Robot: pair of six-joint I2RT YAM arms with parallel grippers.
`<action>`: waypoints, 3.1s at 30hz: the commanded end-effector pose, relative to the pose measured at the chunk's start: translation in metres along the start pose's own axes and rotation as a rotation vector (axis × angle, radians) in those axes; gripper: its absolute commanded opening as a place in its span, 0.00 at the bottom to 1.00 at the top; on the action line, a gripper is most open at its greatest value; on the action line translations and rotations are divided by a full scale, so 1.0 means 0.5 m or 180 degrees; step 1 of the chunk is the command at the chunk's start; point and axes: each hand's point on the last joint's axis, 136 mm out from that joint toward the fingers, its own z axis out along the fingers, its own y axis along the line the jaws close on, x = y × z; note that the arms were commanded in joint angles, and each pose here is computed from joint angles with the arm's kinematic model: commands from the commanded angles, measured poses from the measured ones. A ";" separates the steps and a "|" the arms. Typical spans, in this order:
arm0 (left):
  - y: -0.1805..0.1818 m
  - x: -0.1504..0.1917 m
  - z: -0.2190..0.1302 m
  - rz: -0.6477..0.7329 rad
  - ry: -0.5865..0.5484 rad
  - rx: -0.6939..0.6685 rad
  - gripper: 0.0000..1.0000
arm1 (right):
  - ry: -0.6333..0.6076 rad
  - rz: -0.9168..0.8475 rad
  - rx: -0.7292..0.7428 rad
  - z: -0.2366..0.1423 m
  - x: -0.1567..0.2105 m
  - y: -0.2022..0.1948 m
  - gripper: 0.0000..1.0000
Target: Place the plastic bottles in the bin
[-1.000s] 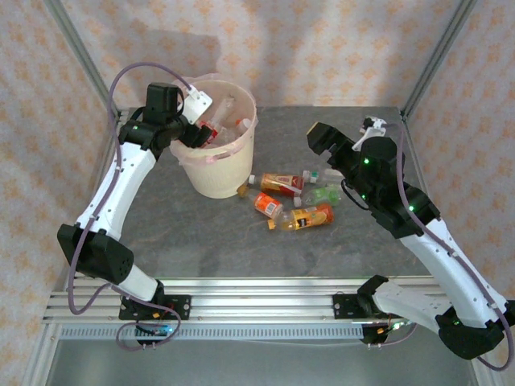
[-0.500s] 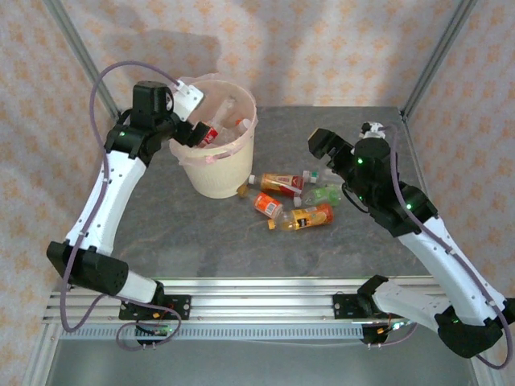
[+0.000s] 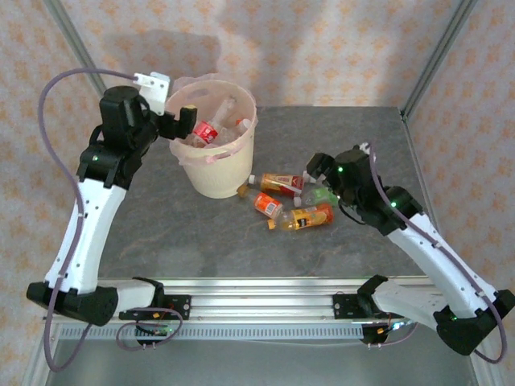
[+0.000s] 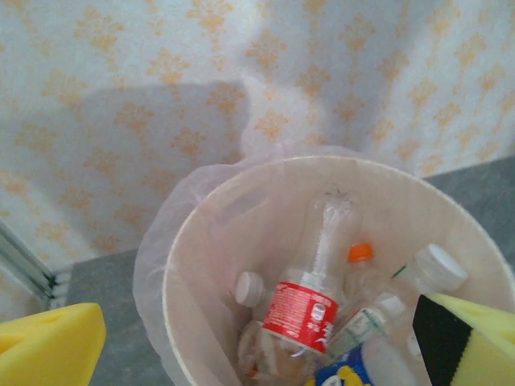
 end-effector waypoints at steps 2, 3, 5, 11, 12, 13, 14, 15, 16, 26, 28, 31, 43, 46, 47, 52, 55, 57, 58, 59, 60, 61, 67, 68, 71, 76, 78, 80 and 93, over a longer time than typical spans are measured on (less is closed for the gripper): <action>-0.003 0.033 -0.013 -0.0734 -0.0003 0.0047 1.00 | 0.0294 0.0339 0.0105 0.030 0.073 -0.055 0.98; -0.006 0.042 -0.018 -0.0832 -0.0013 0.0073 1.00 | 0.0337 0.0394 0.0131 0.038 0.086 -0.066 0.97; -0.005 0.060 -0.028 -0.0972 -0.0024 0.0065 1.00 | 0.0430 0.0456 0.0209 0.055 0.113 -0.089 0.97; 0.012 0.093 -0.056 -0.1275 -0.0114 -0.0087 1.00 | 0.0607 0.0535 0.0402 0.094 0.166 -0.133 0.97; 0.012 0.094 -0.060 -0.1309 -0.0138 -0.0081 1.00 | 0.0621 0.0539 0.0419 0.100 0.170 -0.137 0.97; 0.012 0.095 -0.063 -0.1341 -0.0170 -0.0070 1.00 | 0.0633 0.0550 0.0432 0.107 0.175 -0.138 0.97; 0.012 0.097 -0.066 -0.1370 -0.0191 -0.0064 1.00 | 0.0638 0.0565 0.0439 0.114 0.178 -0.139 0.97; 0.012 0.097 -0.067 -0.1389 -0.0212 -0.0060 1.00 | 0.0645 0.0588 0.0456 0.121 0.182 -0.141 0.98; 0.012 0.098 -0.070 -0.1405 -0.0228 -0.0062 1.00 | 0.0649 0.0633 0.0475 0.129 0.185 -0.142 0.98; 0.033 0.107 -0.093 -0.1401 -0.0340 -0.0241 1.00 | 0.0801 0.0694 0.0676 0.193 0.202 -0.155 0.99; 0.033 0.106 -0.095 -0.1382 -0.0337 -0.0233 1.00 | 0.0824 0.0686 0.0745 0.208 0.206 -0.163 0.99; 0.031 0.105 -0.096 -0.1372 -0.0335 -0.0214 1.00 | 0.0858 0.0678 0.0815 0.223 0.208 -0.170 0.99; 0.026 0.104 -0.094 -0.1341 -0.0326 -0.0177 1.00 | 0.1017 0.0590 0.1037 0.261 0.237 -0.196 0.99; 0.026 0.102 -0.095 -0.1331 -0.0324 -0.0170 1.00 | 0.1014 0.0576 0.1095 0.266 0.240 -0.207 0.98; 0.026 0.103 -0.095 -0.1332 -0.0323 -0.0172 1.00 | 0.1008 0.0581 0.1117 0.267 0.241 -0.212 0.98; 0.025 0.103 -0.096 -0.1330 -0.0321 -0.0163 1.00 | 0.0933 0.0627 0.1204 0.266 0.241 -0.241 0.96; 0.025 0.103 -0.096 -0.1330 -0.0322 -0.0162 1.00 | 0.0897 0.0660 0.1254 0.263 0.239 -0.260 0.92; 0.025 0.103 -0.096 -0.1330 -0.0321 -0.0161 1.00 | 0.0888 0.0689 0.1279 0.261 0.239 -0.271 0.91; 0.024 0.103 -0.096 -0.1334 -0.0323 -0.0157 1.00 | 0.0884 0.0703 0.1286 0.261 0.239 -0.276 0.90; 0.024 0.104 -0.096 -0.1335 -0.0319 -0.0158 1.00 | 0.0883 0.0712 0.1303 0.260 0.239 -0.281 0.90; 0.024 0.103 -0.096 -0.1337 -0.0319 -0.0158 1.00 | 0.0883 0.0721 0.1309 0.259 0.240 -0.285 0.89; 0.024 0.103 -0.096 -0.1340 -0.0320 -0.0157 1.00 | 0.0877 0.0719 0.1311 0.259 0.240 -0.288 0.88; 0.033 0.105 -0.096 -0.1436 -0.0319 -0.0241 1.00 | 0.0894 0.0709 0.1309 0.257 0.244 -0.294 0.74; 0.036 0.105 -0.097 -0.1468 -0.0327 -0.0260 1.00 | 0.0895 0.0708 0.1306 0.257 0.245 -0.294 0.71; 0.037 0.100 -0.103 -0.1552 -0.0379 -0.0253 1.00 | 0.0875 0.0709 0.1274 0.252 0.241 -0.291 0.63; 0.004 0.097 -0.100 -0.1642 -0.0338 0.0052 1.00 | 0.0788 0.0733 0.1168 0.231 0.224 -0.279 0.58; -0.014 0.098 -0.096 -0.1669 -0.0268 0.0211 1.00 | 0.0744 0.0737 0.1094 0.219 0.212 -0.268 0.56; -0.030 0.102 -0.091 -0.1731 -0.0169 0.0334 1.00 | 0.0688 0.0736 0.0999 0.204 0.196 -0.254 0.55; -0.270 0.129 -0.081 -0.0968 0.0605 0.1460 1.00 | 0.0361 0.0583 0.0115 0.112 0.064 -0.083 0.55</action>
